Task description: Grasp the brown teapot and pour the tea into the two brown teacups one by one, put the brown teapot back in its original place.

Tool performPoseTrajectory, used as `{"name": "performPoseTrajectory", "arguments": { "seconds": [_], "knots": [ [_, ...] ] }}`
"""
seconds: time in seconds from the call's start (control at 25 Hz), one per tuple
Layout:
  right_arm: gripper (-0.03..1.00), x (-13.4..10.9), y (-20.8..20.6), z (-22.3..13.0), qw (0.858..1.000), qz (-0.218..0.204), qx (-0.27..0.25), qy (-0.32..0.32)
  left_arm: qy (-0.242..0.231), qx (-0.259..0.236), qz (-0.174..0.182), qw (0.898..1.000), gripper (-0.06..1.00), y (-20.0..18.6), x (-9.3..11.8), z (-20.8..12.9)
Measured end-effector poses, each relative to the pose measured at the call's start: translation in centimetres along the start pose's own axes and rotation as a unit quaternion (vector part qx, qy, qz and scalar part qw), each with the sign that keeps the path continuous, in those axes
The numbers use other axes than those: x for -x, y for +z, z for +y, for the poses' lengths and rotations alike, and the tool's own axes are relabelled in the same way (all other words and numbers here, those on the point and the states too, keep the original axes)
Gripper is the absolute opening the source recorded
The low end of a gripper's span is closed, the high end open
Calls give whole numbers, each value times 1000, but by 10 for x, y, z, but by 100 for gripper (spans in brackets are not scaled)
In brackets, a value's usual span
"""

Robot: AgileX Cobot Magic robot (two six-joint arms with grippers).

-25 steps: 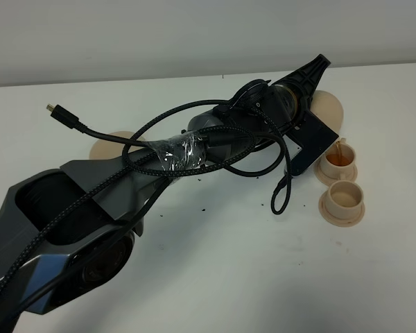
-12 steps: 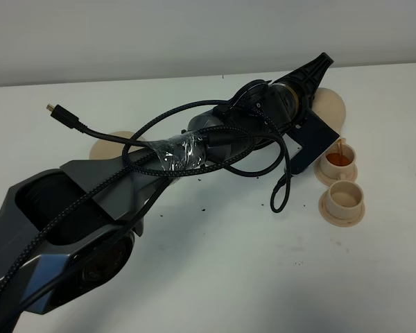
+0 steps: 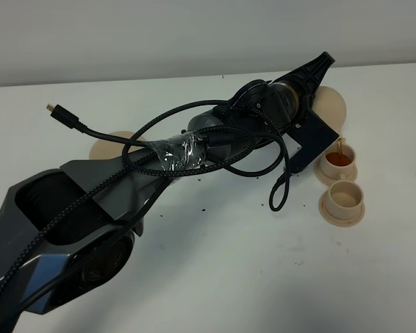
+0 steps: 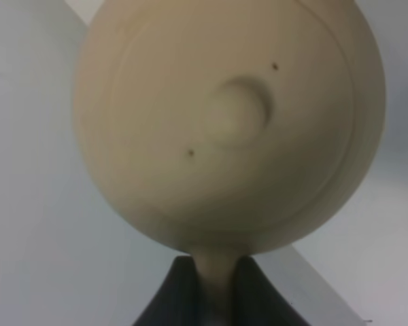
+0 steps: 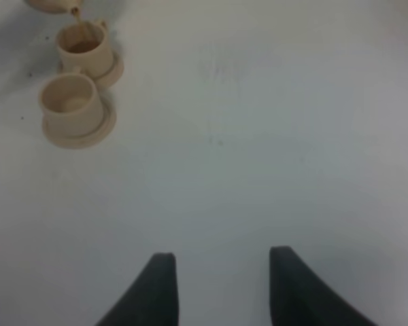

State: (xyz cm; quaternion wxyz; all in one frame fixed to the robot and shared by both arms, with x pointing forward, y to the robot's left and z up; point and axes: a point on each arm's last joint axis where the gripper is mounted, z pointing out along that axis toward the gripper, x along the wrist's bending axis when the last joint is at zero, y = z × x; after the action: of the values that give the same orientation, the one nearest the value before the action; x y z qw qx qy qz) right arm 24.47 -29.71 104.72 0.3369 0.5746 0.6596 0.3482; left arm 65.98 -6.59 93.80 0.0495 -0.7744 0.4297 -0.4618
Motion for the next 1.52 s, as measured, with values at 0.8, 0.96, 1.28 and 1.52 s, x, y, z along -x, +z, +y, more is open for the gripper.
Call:
{"name": "performPoseTrajectory", "arguments": {
  "seconds": [0.8, 0.96, 1.28, 1.52],
  "knots": [
    [33, 0, 0, 0, 1000, 0, 0, 0, 22, -9, 4, 1000, 12, 0, -1, -2],
    [33, 0, 0, 0, 1000, 0, 0, 0, 26, -10, 8, 1000, 12, 0, -2, -2],
    [33, 0, 0, 0, 1000, 0, 0, 0, 45, -17, 13, 999, 12, 0, -3, -3],
    [33, 0, 0, 0, 1000, 0, 0, 0, 46, -17, 15, 999, 12, 0, -3, -3]
  ]
}}
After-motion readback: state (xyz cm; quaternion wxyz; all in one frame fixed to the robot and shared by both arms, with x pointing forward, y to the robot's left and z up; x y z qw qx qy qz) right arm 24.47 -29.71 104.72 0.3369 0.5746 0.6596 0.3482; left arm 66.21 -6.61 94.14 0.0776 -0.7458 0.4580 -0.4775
